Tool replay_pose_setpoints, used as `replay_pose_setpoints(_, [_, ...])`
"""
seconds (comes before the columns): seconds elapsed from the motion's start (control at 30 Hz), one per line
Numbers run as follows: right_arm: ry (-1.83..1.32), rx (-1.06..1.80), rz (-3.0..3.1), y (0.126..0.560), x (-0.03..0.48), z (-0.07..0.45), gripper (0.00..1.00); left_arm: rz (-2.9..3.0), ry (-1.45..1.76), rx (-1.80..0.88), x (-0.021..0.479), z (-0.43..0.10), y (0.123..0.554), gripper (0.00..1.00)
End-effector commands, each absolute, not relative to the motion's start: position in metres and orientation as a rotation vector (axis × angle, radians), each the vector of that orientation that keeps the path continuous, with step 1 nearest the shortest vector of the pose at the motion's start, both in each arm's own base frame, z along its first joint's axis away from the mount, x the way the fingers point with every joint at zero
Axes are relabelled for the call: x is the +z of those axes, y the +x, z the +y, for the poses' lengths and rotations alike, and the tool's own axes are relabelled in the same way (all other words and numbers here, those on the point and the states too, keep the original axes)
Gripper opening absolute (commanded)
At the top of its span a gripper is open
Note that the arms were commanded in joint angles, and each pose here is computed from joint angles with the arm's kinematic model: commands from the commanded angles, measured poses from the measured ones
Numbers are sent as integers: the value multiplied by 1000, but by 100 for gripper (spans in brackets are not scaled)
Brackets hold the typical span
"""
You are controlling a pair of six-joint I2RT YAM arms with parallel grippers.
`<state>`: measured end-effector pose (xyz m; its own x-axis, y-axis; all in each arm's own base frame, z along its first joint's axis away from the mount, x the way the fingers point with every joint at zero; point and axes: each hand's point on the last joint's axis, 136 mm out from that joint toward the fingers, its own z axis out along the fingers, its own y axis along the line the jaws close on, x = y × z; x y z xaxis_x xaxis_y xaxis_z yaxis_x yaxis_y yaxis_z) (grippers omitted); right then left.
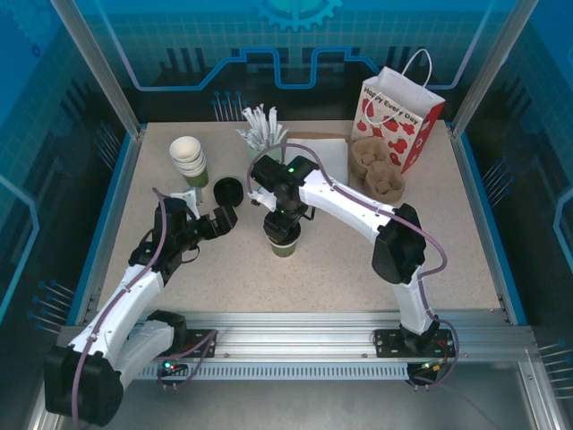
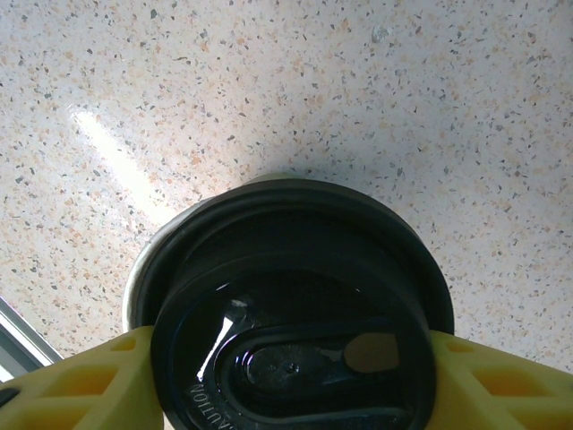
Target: Pack the takeout coffee
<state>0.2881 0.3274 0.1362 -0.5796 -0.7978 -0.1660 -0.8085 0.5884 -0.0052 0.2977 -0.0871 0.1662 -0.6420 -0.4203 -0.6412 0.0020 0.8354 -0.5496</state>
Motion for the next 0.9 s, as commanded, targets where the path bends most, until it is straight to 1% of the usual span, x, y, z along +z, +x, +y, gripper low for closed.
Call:
replay_pose_setpoints(0.0, [-1422,122,2668,277,134,333,62,2186,-298,-623,165,-82,295,94])
replay_pose_setpoints(0.27, [-1441,169,2673,274,136,334,64,2184,-293,-622,167,-82,296,94])
replay_pose_setpoints(0.6, [-1459,119,2701,274,126,328,65,2186,-290,-622,168,-83,296,95])
replay_pose_setpoints(0.87, [-1477,176,2704,270,125,333,67,2185,-290,-625,168,-83,296,95])
